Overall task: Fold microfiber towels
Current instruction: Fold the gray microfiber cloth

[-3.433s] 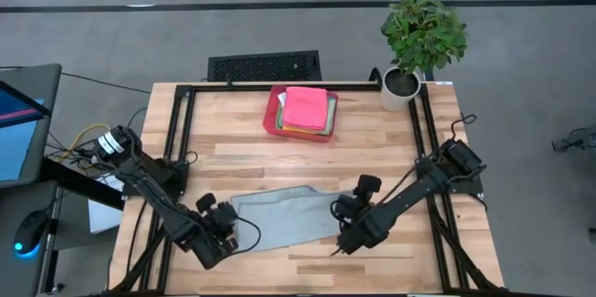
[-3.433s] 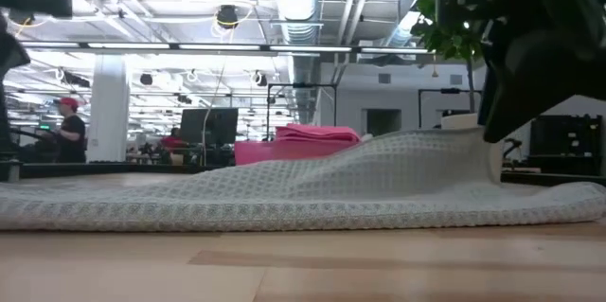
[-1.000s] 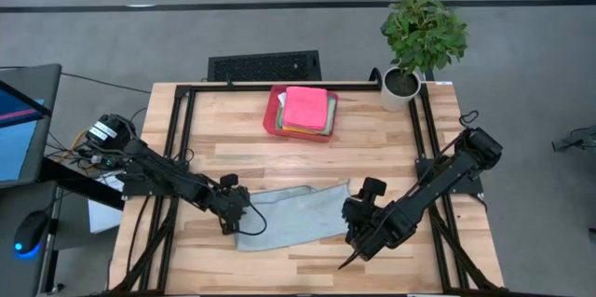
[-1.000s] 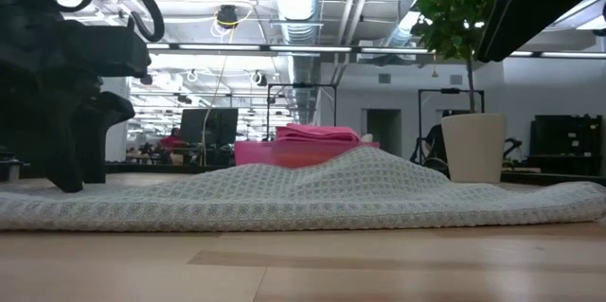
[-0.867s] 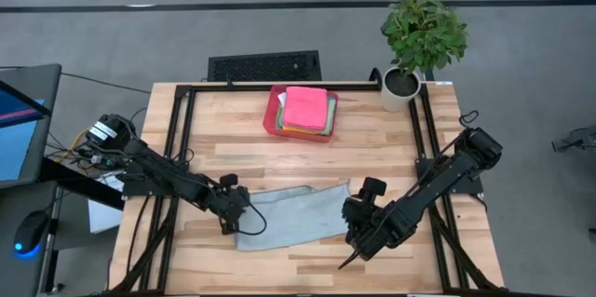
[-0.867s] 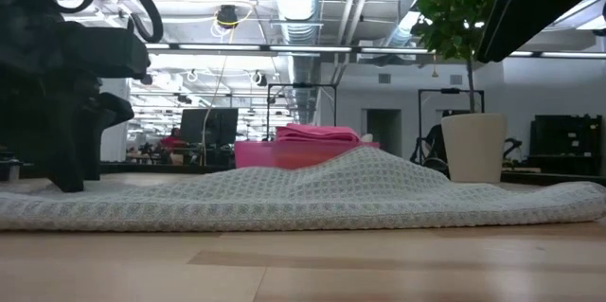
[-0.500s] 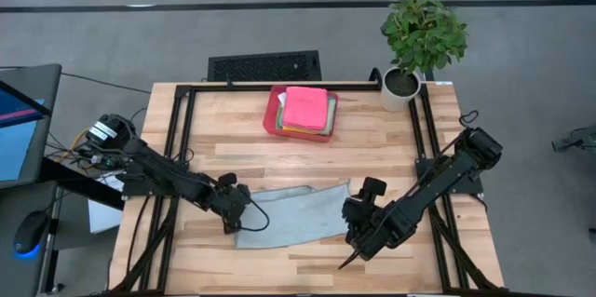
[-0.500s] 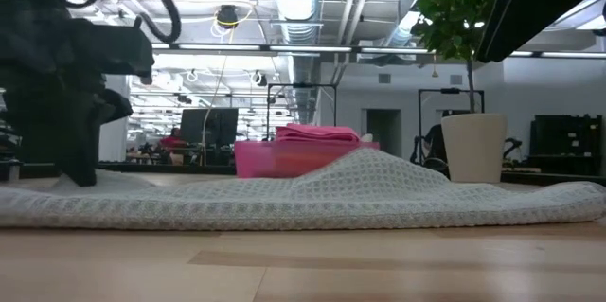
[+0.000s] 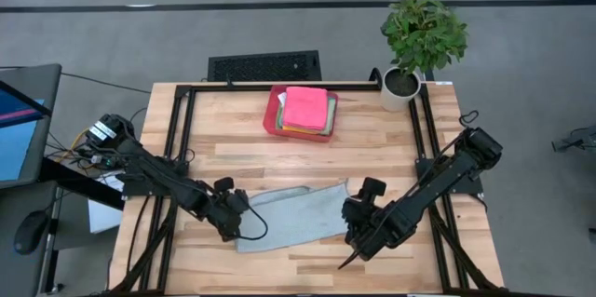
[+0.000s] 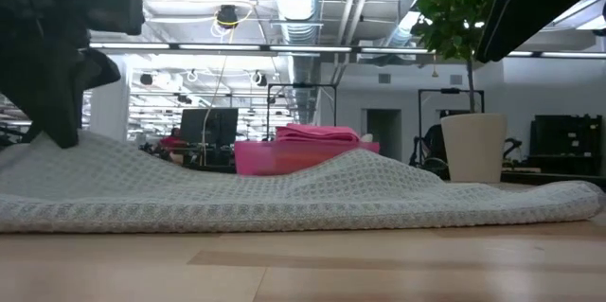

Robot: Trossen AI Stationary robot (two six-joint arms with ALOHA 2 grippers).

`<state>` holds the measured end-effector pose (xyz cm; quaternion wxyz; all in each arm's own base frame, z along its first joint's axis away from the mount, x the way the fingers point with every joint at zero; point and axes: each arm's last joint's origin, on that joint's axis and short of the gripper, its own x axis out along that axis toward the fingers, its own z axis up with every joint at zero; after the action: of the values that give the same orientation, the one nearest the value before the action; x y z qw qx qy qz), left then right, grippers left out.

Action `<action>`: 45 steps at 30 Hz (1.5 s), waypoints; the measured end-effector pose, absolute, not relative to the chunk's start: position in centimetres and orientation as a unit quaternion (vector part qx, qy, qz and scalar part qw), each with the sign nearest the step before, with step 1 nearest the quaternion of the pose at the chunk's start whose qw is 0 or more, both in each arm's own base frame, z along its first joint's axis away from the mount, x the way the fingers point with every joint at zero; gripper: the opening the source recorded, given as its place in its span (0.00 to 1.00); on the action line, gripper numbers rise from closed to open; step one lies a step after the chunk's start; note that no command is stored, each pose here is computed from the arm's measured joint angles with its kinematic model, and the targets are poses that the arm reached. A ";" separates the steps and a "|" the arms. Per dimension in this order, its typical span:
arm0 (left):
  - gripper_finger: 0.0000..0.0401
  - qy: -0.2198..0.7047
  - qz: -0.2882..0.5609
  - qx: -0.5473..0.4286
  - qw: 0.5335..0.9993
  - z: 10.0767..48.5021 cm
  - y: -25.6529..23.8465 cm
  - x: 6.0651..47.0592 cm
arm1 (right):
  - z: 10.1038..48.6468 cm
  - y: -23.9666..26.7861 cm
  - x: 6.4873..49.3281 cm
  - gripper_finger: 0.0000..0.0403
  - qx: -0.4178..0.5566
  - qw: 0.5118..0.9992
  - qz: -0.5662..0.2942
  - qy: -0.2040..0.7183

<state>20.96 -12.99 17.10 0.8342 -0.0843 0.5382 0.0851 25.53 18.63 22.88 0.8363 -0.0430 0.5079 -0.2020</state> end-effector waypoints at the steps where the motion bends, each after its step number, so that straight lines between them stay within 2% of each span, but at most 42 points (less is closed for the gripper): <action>1: 0.02 0.535 0.091 -0.084 0.836 17.0 -13.0 20.9 | 22.9 18.7 25.6 0.64 -0.041 0.837 -0.201 0.507; 4: 0.04 0.536 0.112 -0.083 0.833 16.3 -12.6 20.5 | 22.9 18.7 25.5 0.64 -0.040 0.837 -0.199 0.508; 13: 0.05 0.541 0.098 -0.089 0.830 15.1 -12.7 19.7 | 22.9 19.2 25.1 0.64 -0.044 0.839 -0.190 0.508; 24: 0.36 0.542 0.083 -0.085 0.832 15.1 -12.8 19.8 | 22.9 19.3 25.1 0.64 -0.041 0.839 -0.190 0.508; 27: 0.39 0.543 0.084 -0.085 0.831 15.1 -12.8 19.8 | 22.9 19.3 25.1 0.64 -0.041 0.839 -0.191 0.508; 31: 0.32 0.545 0.082 -0.085 0.830 15.1 -12.8 19.7 | 22.9 19.3 25.1 0.64 -0.041 0.839 -0.191 0.508; 37: 0.04 0.535 0.098 -0.085 0.835 15.1 -12.7 19.8 | 22.9 19.3 25.1 0.64 -0.040 0.839 -0.191 0.508; 45: 0.01 0.527 0.116 -0.121 0.833 16.5 -13.6 20.2 | 22.9 19.3 25.1 0.64 -0.040 0.839 -0.191 0.508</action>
<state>20.21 -13.56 16.53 0.8332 -0.1210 0.5270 0.1156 25.07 19.35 22.87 0.8392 -0.0399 0.5078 -0.1905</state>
